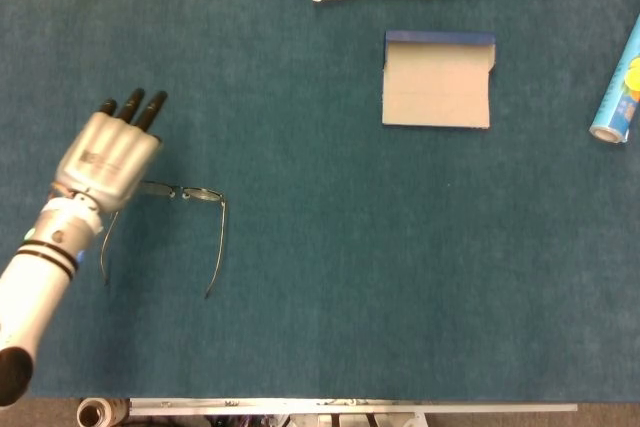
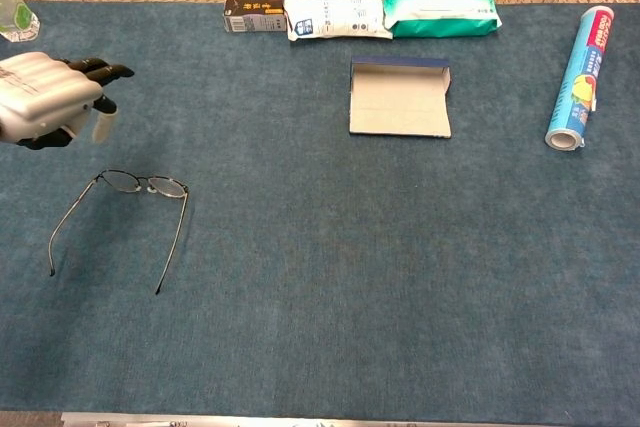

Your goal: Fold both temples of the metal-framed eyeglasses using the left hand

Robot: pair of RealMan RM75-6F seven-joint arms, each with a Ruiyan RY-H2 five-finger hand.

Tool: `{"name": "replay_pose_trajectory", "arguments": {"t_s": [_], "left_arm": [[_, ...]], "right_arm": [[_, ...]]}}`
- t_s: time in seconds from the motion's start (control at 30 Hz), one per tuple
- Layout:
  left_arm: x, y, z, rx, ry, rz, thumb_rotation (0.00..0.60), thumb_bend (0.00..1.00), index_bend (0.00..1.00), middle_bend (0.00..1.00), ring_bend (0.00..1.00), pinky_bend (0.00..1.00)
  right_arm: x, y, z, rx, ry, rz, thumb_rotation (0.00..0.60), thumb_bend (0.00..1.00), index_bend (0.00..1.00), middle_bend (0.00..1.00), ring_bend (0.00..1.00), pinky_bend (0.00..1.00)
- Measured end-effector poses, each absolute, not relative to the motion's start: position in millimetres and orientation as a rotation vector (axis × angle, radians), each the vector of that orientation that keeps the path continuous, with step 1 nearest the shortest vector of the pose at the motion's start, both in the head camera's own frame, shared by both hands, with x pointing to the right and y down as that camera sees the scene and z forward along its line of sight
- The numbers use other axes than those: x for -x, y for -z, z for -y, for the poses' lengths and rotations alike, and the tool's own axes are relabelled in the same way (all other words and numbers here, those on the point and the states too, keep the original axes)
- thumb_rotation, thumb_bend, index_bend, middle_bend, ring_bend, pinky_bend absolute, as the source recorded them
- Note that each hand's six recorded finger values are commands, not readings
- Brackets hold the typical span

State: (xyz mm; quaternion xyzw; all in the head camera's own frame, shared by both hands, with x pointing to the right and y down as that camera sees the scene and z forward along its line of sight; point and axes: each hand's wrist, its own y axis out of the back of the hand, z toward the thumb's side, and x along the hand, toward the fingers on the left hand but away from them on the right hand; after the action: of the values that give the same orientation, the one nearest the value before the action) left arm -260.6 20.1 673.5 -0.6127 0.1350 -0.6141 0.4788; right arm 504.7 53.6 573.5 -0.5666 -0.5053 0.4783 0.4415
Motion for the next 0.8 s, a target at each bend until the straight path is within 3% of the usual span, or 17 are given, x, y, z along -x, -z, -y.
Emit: {"name": "replay_pose_trajectory", "arguments": {"t_s": [0.27, 0.5, 0.6, 0.67, 0.8], "left_arm": [[278, -671, -32, 1.559, 1.588, -0.354, 0.6, 1.0, 0.22, 0.0, 0.0, 0.07], [285, -672, -37, 1.599, 1.635, -0.345, 0.6, 1.0, 0.08, 0.0, 0.0, 0.06], [289, -670, -37, 1.616, 1.655, -0.342, 0.6, 1.0, 0.07, 0.0, 0.0, 0.06], [290, -669, -36, 1.614, 1.66, -0.346, 0.6, 0.93, 0.06, 0.0, 0.0, 0.06], [292, -669, -35, 1.6, 1.665, -0.355, 0.6, 0.62, 0.06, 0.0, 0.0, 0.06]], "right_arm": [[-504, -572, -54, 1.406, -1.181, 1.257, 0.6, 0.16, 0.61, 0.54, 0.47, 0.52], [-505, -571, -54, 1.405, -1.184, 1.258, 0.6, 0.16, 0.61, 0.54, 0.47, 0.52], [-505, -572, -54, 1.406, -1.185, 1.257, 0.6, 0.16, 0.61, 0.54, 0.47, 0.52], [-505, -572, -54, 1.407, -1.186, 1.256, 0.6, 0.16, 0.61, 0.54, 0.47, 0.52], [-505, -572, -54, 1.406, -1.185, 1.257, 0.6, 0.16, 0.61, 0.54, 0.47, 0.52]]}}
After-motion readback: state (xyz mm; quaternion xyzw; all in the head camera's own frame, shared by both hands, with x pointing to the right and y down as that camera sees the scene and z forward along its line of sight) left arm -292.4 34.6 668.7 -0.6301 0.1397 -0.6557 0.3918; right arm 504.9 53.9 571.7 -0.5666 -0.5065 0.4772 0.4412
